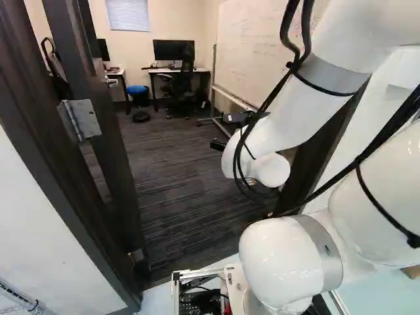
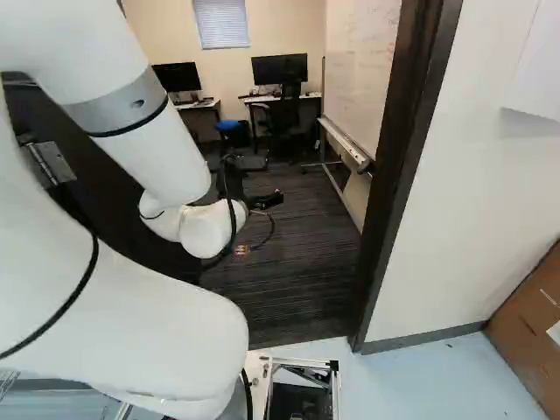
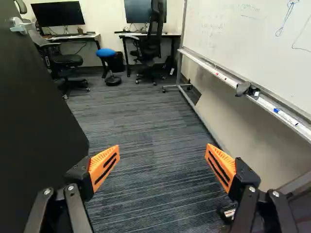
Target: Open the door and move inside
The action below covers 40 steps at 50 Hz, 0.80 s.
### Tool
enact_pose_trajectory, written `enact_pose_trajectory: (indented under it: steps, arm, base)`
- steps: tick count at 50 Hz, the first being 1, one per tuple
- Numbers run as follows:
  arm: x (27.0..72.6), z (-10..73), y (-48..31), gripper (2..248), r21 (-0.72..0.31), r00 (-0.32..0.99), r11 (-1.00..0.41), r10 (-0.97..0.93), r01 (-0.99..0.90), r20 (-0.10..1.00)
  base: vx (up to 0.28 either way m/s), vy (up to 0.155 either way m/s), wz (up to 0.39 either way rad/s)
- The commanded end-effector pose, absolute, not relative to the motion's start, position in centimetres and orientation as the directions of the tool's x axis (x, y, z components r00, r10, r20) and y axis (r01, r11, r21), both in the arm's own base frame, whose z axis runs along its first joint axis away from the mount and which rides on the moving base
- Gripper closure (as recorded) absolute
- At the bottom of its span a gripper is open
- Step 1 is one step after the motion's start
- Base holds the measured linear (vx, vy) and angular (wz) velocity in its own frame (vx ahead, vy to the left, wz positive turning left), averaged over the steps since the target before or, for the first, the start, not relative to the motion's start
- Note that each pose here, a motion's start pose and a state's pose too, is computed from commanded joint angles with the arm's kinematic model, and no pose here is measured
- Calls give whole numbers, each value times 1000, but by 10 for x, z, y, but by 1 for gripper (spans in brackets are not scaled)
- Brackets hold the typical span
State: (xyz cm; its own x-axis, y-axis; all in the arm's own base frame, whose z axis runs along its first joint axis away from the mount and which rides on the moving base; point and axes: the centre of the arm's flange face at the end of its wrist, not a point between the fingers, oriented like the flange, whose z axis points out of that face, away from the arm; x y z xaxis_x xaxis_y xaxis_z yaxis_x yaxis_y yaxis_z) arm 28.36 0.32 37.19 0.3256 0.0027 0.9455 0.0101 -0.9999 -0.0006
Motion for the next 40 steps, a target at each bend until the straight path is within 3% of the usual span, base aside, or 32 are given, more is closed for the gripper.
enact_pose_trajectory:
  steps: [40]
  arm:
    - [270, 366, 0, 3, 0, 326, -1000, 0, 0, 946]
  base:
    - [0, 0, 0]
